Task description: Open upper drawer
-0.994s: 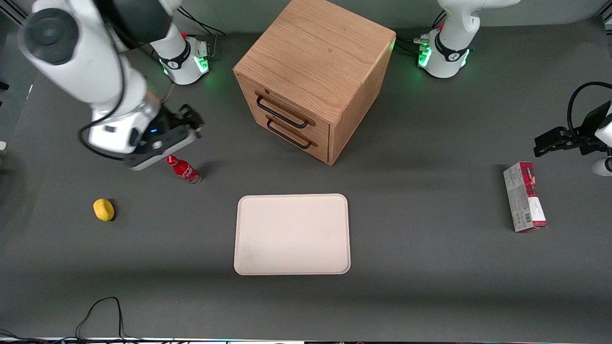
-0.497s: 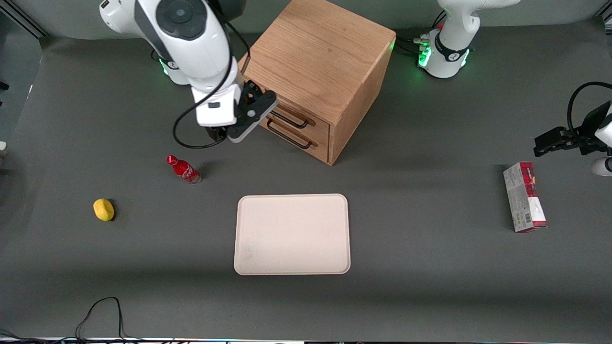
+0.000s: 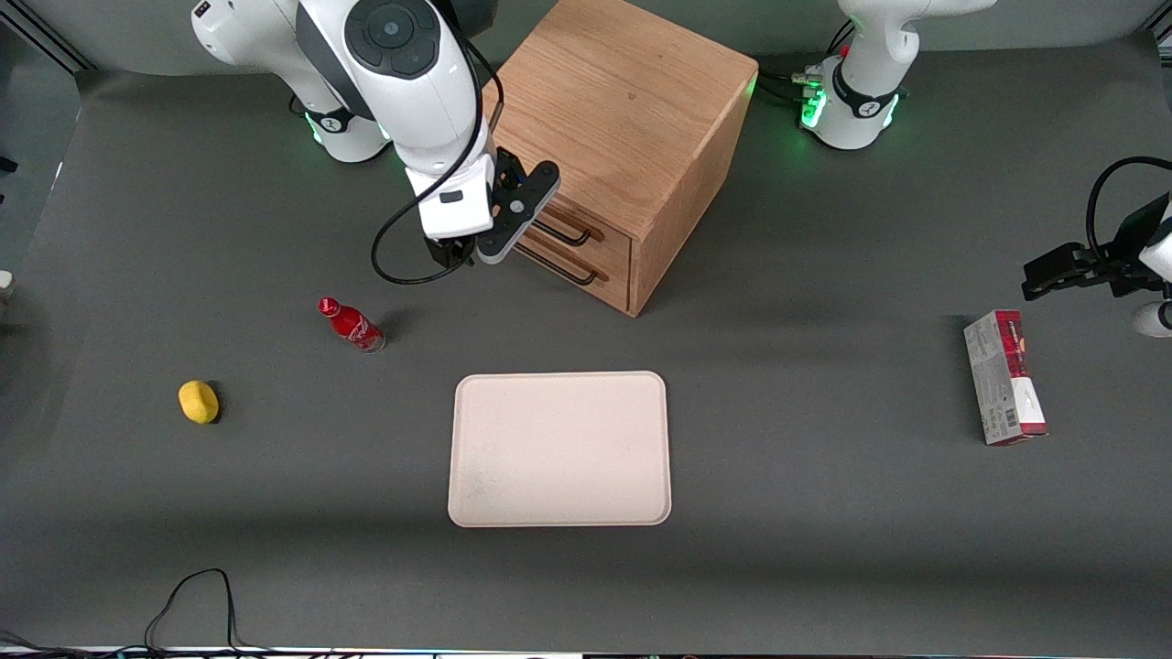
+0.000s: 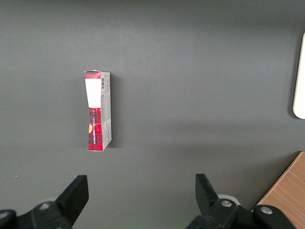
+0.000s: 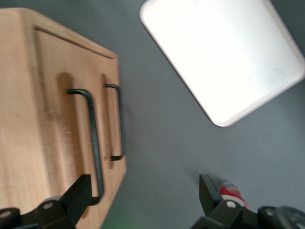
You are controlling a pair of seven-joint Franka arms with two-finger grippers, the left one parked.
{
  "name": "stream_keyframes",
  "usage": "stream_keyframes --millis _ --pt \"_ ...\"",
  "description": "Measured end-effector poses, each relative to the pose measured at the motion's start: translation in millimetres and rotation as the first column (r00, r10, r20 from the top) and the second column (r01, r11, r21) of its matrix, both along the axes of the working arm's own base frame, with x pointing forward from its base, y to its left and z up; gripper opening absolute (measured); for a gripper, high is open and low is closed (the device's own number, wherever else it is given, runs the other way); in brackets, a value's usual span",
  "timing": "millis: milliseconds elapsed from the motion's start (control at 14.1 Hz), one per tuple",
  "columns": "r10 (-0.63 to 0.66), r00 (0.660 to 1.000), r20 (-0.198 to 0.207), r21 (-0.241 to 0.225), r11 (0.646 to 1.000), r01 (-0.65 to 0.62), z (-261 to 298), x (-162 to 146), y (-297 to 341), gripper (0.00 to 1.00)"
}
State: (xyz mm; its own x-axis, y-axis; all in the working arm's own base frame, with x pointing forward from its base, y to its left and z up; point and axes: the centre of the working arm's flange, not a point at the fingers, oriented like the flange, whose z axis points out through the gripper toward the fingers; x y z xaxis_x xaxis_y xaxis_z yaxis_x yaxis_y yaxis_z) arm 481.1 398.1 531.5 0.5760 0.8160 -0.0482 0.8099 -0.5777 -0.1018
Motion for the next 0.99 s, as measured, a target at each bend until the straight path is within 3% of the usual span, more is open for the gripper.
stream_keyframes --millis 213,568,994 --pt "0.022 0.999 -0.027 0.035 0.999 -0.021 -1 -3 3 1.00" --pt "0.050 0.998 -0.042 0.032 0.998 -0.048 -11 -13 14 1.00" --pt "0.054 0.998 -0.033 0.033 0.998 -0.053 -66 -22 20 1.00"
